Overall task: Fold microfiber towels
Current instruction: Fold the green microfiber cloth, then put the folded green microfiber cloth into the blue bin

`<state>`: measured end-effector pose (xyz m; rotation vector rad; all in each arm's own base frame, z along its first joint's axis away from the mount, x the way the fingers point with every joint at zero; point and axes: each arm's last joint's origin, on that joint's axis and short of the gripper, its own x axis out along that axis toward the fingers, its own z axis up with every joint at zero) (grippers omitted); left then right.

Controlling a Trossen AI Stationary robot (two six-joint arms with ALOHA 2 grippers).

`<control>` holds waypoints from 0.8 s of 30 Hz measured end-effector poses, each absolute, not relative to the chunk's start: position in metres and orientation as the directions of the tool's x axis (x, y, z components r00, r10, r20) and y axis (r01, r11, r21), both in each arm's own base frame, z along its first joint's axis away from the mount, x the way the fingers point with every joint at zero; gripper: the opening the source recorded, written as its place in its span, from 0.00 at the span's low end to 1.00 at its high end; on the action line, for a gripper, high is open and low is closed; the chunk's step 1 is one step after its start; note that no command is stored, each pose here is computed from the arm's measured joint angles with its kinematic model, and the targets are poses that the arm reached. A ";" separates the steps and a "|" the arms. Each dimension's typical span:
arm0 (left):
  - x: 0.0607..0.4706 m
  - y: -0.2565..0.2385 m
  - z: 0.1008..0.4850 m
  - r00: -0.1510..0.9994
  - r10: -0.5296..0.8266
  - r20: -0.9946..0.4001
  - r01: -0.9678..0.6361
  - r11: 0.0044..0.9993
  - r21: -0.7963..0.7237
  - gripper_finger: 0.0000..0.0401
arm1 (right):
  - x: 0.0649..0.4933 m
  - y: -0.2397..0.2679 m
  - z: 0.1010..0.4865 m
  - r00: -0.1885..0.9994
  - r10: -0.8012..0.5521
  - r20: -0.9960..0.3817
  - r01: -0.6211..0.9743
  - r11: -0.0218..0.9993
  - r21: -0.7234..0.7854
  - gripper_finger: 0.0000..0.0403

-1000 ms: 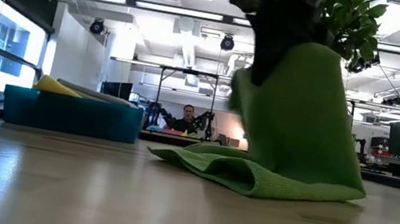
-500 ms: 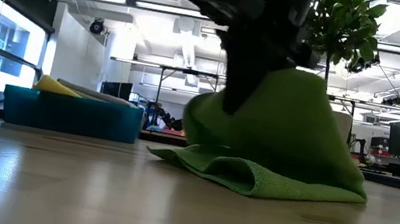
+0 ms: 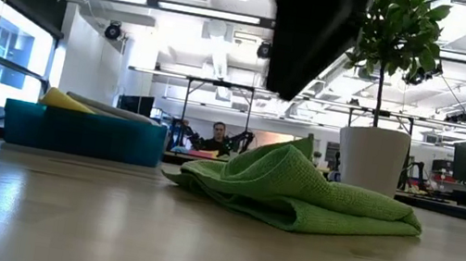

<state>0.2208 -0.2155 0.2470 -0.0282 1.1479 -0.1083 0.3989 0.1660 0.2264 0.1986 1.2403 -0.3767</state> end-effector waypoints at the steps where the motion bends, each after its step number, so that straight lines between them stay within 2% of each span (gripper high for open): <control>1: 0.221 -0.215 0.247 0.407 -0.099 -0.908 0.069 0.995 -0.077 0.32 | 0.396 0.170 0.227 0.266 -0.173 -0.948 0.335 0.939 -0.078 0.46; 6: 0.222 -0.215 0.247 0.430 -0.073 -0.900 0.052 0.997 -0.055 0.32 | 0.375 0.201 0.213 0.252 -0.206 -0.946 0.123 0.976 -0.180 0.47; 12: 0.222 -0.214 0.247 0.444 -0.056 -0.894 0.045 0.998 -0.040 0.32 | 0.347 0.221 0.183 0.266 -0.343 -0.901 0.042 0.938 -0.345 0.47; 24: 0.233 -0.210 0.250 0.493 -0.071 -0.867 0.010 0.997 -0.076 0.32 | 0.340 0.209 0.135 0.250 -0.262 -0.932 -0.006 0.962 -0.272 0.47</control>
